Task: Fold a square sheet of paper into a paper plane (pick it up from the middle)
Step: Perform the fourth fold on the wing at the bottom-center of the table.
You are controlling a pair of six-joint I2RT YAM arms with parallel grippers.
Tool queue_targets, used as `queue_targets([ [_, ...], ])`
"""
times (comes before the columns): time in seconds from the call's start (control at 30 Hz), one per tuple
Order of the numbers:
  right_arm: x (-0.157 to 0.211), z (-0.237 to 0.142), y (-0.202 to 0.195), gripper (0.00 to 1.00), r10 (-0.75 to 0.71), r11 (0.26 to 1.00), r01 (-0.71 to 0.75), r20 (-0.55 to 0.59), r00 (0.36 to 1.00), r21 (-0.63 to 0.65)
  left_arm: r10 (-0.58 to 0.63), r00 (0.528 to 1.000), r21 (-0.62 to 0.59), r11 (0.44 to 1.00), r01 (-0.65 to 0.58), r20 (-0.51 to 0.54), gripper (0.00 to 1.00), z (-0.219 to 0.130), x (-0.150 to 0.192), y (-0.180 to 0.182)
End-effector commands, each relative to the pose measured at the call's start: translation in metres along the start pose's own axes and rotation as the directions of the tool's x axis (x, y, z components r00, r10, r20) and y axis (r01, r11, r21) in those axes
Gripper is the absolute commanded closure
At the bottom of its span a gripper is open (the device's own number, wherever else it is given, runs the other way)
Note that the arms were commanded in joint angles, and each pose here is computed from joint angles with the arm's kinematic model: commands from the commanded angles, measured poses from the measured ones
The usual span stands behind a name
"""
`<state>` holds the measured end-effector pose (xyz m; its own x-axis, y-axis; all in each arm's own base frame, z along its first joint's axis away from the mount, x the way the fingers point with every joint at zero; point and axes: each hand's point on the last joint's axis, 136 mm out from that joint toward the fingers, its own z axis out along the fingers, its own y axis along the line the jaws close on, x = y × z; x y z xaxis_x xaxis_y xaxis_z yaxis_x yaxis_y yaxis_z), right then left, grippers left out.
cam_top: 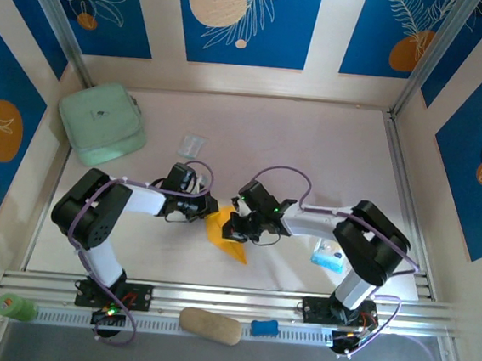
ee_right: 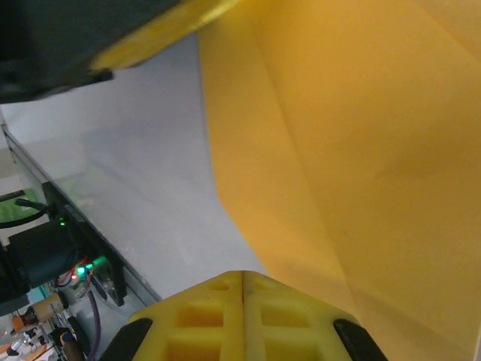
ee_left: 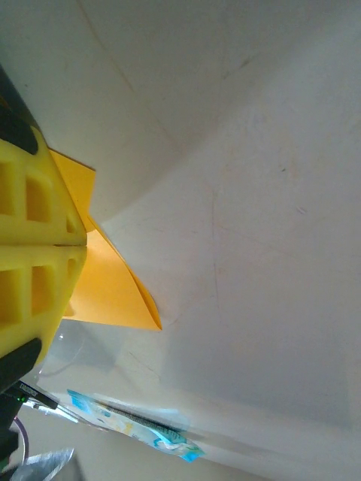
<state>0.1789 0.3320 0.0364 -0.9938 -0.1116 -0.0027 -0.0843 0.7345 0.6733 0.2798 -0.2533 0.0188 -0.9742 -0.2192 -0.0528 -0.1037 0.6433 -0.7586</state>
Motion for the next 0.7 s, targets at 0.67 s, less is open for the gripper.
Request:
queue_targets([
  [0.67, -0.012, -0.007, 0.007, 0.98, -0.001, 1.0, 0.002, 0.031, 1.0, -0.02, -0.033, 0.999, -0.062, 0.998, 0.033, 0.002, 1.0, -0.003, 0.004, 0.02],
])
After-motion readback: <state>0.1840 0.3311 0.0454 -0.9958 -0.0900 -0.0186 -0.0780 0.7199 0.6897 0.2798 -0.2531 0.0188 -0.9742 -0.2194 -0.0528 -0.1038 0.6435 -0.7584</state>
